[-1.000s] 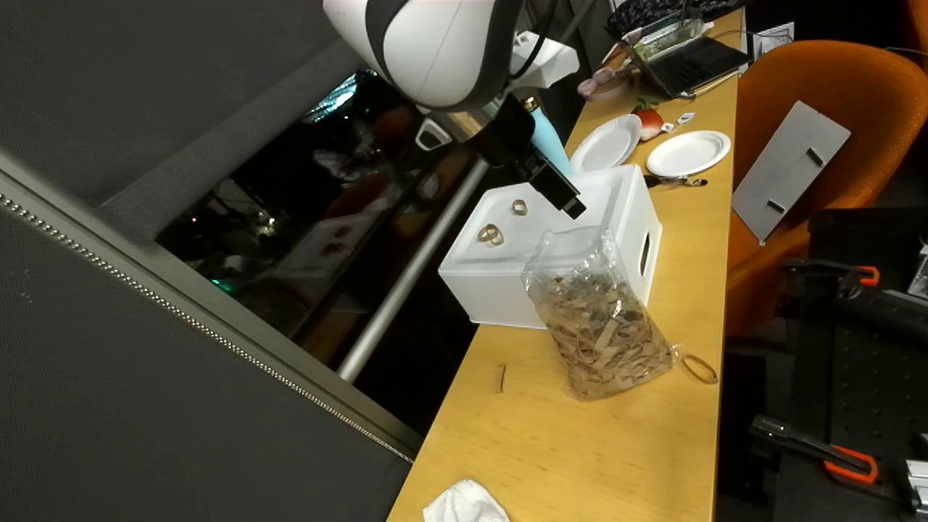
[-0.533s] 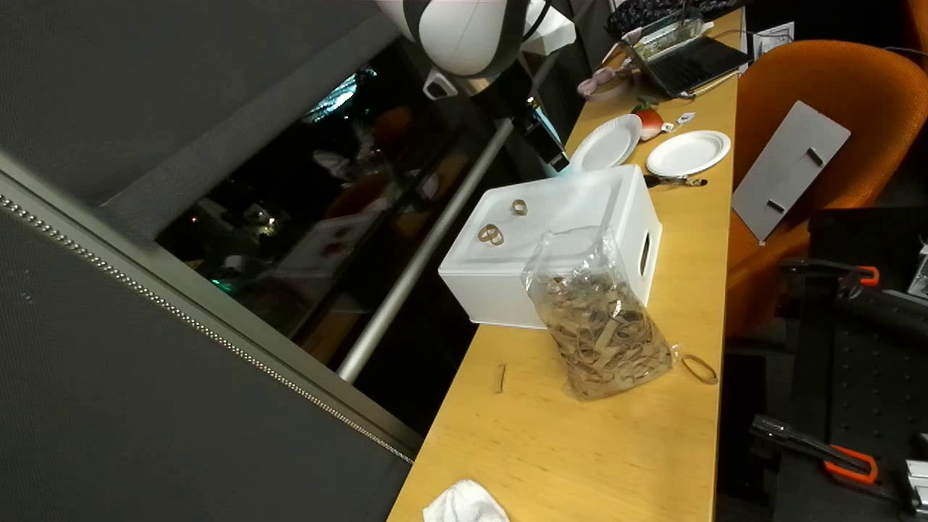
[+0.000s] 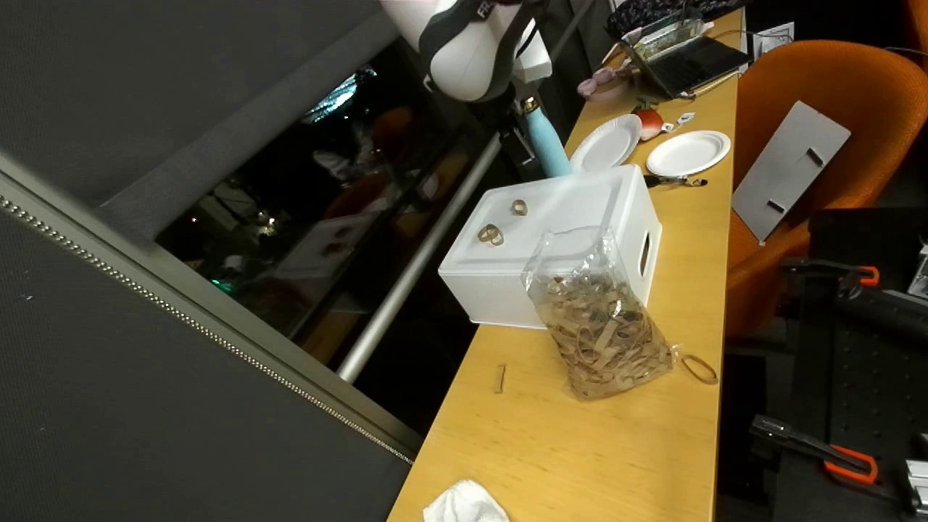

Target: Put the rubber bands inside the packet

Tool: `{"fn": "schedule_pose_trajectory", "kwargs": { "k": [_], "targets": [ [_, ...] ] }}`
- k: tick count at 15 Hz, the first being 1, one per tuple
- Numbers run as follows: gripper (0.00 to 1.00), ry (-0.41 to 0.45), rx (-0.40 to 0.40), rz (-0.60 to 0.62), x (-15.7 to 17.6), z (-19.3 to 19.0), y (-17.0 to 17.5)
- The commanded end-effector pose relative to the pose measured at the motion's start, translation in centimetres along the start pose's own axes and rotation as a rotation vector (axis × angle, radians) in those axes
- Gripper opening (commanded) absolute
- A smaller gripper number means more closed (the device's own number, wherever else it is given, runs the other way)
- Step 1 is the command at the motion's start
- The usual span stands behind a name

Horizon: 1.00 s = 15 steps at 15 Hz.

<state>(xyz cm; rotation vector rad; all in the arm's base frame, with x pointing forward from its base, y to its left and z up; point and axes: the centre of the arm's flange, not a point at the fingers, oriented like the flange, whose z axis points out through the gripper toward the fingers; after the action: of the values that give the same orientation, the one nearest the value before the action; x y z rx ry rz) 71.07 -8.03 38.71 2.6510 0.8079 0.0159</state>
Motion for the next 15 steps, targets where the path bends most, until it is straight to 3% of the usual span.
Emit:
{"fn": "schedule_pose_trajectory", "kwargs": {
  "k": [1, 4, 9, 15],
  "targets": [
    [1.0, 0.042, 0.012, 0.046, 3.2, 1.3, 1.7],
    [1.0, 0.103, 0.116, 0.007, 4.2, 2.3, 1.6],
    [1.0, 0.174, 0.22, -0.036, 4.9, 3.4, 2.4],
    [1.0, 0.197, 0.347, -0.101, 6.0, 5.9, 3.4]
  ]
}}
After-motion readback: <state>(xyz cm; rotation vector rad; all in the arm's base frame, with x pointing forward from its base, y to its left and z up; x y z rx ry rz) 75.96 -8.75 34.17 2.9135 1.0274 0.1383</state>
